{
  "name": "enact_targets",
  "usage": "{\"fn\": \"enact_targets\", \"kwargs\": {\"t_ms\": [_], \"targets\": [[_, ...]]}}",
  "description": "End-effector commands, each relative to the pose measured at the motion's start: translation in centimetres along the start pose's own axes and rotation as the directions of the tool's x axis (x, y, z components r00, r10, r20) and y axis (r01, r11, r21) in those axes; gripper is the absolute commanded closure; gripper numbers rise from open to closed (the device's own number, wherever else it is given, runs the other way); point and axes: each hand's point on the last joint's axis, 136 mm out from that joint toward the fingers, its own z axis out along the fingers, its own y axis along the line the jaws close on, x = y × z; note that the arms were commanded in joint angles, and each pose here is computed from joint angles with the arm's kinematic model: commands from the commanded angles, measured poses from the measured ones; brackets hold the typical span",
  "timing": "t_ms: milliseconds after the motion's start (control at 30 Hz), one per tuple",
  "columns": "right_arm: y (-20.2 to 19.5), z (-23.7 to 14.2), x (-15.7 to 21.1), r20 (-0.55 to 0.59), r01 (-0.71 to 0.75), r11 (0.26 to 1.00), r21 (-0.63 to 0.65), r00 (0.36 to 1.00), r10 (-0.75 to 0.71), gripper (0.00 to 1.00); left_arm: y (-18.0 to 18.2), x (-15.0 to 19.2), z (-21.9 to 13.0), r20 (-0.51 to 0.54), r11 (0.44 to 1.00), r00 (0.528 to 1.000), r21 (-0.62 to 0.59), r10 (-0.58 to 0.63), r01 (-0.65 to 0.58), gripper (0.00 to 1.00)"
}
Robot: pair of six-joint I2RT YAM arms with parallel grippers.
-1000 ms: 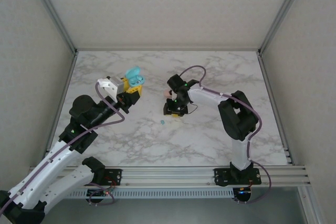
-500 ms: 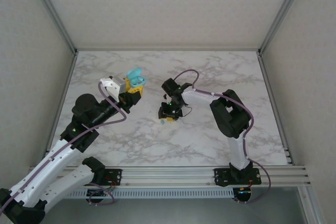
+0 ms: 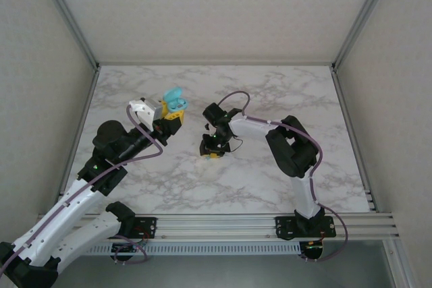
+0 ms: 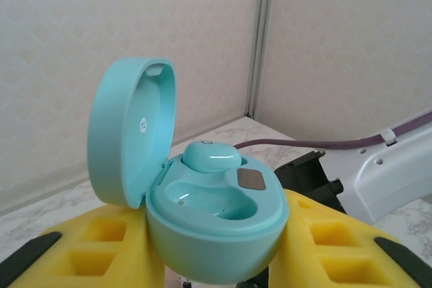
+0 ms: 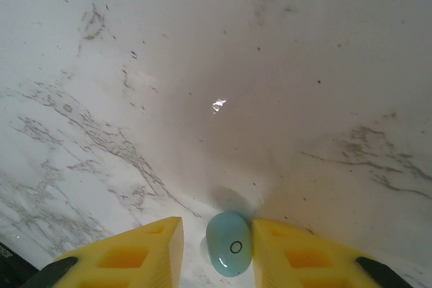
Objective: Insert wireless bluetooth earbuds into charging case
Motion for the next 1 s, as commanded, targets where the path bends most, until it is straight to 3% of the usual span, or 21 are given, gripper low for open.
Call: {"fn": "enact_targets", "kwargs": {"t_ms": [0, 500, 767, 967], "targets": [[-0.3, 0.8, -0.1, -0.011, -0.009, 0.999, 0.050, 1.000, 0.010, 0.67, 0.0, -1.4, -0.2, 0.035, 1.000, 0.999, -0.001, 0.008, -0.008, 0.71], [0.4, -0.3, -0.3, 0.030, 0.009, 0.997, 0.073, 0.999, -0.012, 0.80, 0.1, -0.9, 0.2, 0.017, 1.000, 1.000, 0.000, 0.006, -0.006, 0.70], [1.8, -7.5, -0.3, 0.183, 0.046, 0.997, 0.060, 0.982, -0.057, 0.81, 0.8, 1.9, 1.1, -0.085, 0.998, 0.994, -0.020, 0.064, -0.066, 0.71], [1.8, -16.3, 1.0, 0.337, 0.047, 0.997, 0.058, 0.939, -0.064, 0.81, 0.8, 4.2, 2.3, -0.142, 0.995, 0.984, 0.016, 0.104, -0.103, 0.71]]}}
